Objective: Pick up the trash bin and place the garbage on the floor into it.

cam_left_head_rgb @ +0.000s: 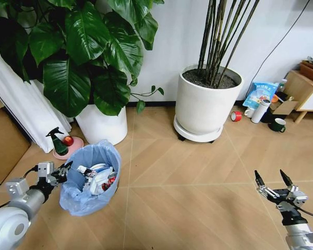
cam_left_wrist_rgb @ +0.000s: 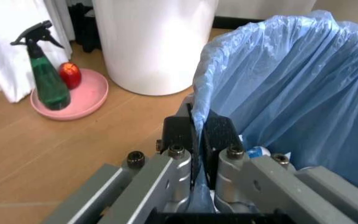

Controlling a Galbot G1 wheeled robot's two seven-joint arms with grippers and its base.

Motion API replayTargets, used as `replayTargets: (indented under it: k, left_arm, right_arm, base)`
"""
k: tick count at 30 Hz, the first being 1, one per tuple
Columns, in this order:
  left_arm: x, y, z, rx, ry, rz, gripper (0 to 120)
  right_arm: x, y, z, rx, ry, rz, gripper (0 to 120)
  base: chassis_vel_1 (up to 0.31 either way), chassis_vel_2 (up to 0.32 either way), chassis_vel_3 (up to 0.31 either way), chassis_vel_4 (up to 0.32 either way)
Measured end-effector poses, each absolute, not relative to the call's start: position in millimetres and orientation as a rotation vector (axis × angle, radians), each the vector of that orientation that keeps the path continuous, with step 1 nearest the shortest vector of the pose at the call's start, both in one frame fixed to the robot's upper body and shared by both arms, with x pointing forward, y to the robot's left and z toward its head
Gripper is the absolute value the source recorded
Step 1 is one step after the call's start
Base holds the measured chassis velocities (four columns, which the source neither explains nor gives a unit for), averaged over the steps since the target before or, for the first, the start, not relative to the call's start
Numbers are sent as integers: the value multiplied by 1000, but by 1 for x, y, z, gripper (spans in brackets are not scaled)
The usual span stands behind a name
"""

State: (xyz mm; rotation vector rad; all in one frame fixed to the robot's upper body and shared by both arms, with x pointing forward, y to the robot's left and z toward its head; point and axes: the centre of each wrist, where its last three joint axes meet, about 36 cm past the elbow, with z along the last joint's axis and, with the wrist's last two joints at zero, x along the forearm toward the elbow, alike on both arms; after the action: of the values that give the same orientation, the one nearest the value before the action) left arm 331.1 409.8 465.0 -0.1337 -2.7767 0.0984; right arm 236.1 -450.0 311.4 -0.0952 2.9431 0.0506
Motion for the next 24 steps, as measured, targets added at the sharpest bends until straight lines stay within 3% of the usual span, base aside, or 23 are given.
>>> replayTargets:
  k: [24]
  left_arm:
    - [338, 415, 468, -124, -2785, 117, 0]
  right_arm:
    - [239, -453, 314, -110, 2938, 36, 100]
  base:
    - [155, -154, -158, 154]
